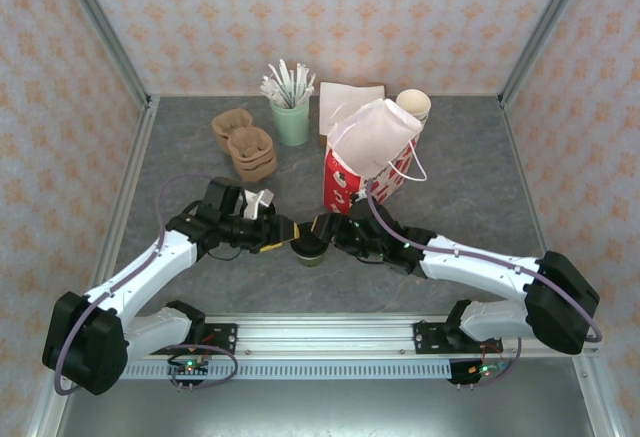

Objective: Pack the takeout coffee

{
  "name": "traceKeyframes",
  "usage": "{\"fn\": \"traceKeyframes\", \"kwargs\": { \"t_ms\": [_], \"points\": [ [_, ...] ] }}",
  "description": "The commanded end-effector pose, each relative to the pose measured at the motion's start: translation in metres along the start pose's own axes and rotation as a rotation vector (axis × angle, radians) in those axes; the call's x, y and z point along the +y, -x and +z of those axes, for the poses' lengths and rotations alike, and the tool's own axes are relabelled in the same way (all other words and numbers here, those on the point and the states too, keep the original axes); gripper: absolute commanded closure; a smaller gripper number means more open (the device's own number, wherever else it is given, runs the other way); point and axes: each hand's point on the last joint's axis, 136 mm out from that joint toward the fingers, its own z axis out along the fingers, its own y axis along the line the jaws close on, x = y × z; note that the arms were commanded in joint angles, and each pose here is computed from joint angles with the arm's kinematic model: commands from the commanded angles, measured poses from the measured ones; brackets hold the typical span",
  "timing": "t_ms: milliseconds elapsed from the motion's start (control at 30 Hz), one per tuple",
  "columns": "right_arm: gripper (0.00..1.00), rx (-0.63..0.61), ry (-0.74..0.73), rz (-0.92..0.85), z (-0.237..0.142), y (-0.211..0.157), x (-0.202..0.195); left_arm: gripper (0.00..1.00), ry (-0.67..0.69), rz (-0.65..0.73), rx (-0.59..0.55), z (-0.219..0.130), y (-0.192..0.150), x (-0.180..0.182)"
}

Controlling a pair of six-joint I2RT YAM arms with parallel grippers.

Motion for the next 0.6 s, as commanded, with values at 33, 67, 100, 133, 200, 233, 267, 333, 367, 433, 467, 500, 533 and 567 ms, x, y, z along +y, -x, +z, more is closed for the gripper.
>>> {"fn": "traceKeyframes", "kwargs": {
  "t_ms": [33, 67, 100, 133, 200, 233, 267, 333, 367, 433, 467, 500, 533, 567],
  "points": [
    [0.42, 0.011, 0.009, -0.029, 0.000, 0.000, 0.011, 0.21, 0.007, 0.036, -0.026, 0.003, 0.011, -0.010],
    [0.42, 0.012, 0.007, -0.030, 0.000, 0.000, 0.010, 0.18, 0.018, 0.034, -0.022, 0.005, 0.010, -0.009],
    [0.40, 0.013, 0.004, -0.032, 0.001, -0.001, 0.009, 0.16, 0.024, 0.035, -0.019, 0.007, 0.010, -0.009],
    [0.39, 0.012, 0.003, -0.035, 0.001, 0.000, 0.009, 0.13, 0.031, 0.035, -0.019, 0.009, 0.010, -0.009],
    [0.37, 0.014, -0.004, -0.040, 0.001, 0.000, 0.008, 0.11, 0.036, 0.035, -0.020, 0.012, 0.010, -0.010],
    [0.37, 0.016, -0.005, -0.042, 0.000, -0.001, 0.008, 0.11, 0.035, 0.036, -0.020, 0.013, 0.010, -0.010],
    [0.37, 0.016, -0.006, -0.043, 0.000, -0.001, 0.009, 0.10, 0.041, 0.036, -0.019, 0.014, 0.010, -0.010],
    [0.36, 0.009, -0.007, -0.045, -0.002, 0.001, 0.009, 0.10, 0.053, 0.035, -0.020, 0.015, 0.010, -0.007],
    [0.36, 0.006, -0.008, -0.045, -0.003, 0.002, 0.009, 0.10, 0.057, 0.031, -0.016, 0.016, 0.010, -0.005],
    [0.36, 0.003, -0.007, -0.048, -0.004, 0.002, 0.009, 0.10, 0.068, 0.021, -0.012, 0.018, 0.009, 0.000],
    [0.35, 0.001, -0.008, -0.048, -0.005, 0.002, 0.009, 0.10, 0.070, 0.018, -0.011, 0.019, 0.009, 0.001],
    [0.36, 0.001, -0.008, -0.050, -0.006, 0.002, 0.009, 0.10, 0.072, 0.013, -0.012, 0.020, 0.009, 0.002],
    [0.36, -0.001, -0.011, -0.049, -0.006, 0.002, 0.008, 0.11, 0.075, 0.012, -0.011, 0.020, 0.009, 0.003],
    [0.36, -0.002, -0.014, -0.050, -0.006, 0.002, 0.007, 0.11, 0.080, 0.011, -0.010, 0.020, 0.008, 0.004]
  ]
}}
